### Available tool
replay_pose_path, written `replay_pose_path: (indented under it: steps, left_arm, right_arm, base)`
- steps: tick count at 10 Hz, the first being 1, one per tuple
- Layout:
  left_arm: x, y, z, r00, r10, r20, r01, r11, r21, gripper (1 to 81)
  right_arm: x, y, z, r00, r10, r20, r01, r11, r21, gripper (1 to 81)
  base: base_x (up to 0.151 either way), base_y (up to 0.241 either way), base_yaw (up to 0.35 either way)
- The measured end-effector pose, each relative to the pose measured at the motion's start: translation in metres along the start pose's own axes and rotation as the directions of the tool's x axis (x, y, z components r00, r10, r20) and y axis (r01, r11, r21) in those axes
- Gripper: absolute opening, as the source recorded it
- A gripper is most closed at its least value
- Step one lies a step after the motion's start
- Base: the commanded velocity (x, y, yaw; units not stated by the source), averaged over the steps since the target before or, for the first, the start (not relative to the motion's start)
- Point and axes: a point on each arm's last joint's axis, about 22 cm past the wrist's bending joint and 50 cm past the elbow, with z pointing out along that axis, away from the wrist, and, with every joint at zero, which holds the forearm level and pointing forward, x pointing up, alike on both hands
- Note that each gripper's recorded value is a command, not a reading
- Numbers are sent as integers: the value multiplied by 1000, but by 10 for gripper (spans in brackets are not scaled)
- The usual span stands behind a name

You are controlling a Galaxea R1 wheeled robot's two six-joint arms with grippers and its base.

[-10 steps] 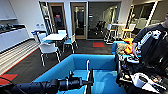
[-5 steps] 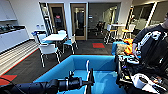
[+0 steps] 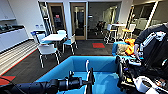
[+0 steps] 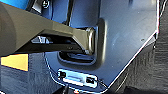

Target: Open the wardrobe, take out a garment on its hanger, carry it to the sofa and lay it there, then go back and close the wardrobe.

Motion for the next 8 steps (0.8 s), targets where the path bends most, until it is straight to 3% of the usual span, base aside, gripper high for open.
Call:
replay_pose_path:
  steps: [2,6,8]
  left_arm:
    - [1,-5,1,1000,-9,1,9,1000,0,10]
    - [-1,-58,11,993,-119,17,119,993,21,10]
    - [14,-81,16,992,-130,0,130,991,44,10]
  right_arm:
    - [5,0,0,1000,0,-3,0,1000,1,811]
    - [-41,-9,-6,994,46,100,-47,999,11,811]
    - [-41,-9,-7,992,52,111,-53,998,13,811]
  base:
    - [0,0,0]
    - [0,0,0]
    - [0,0,0]
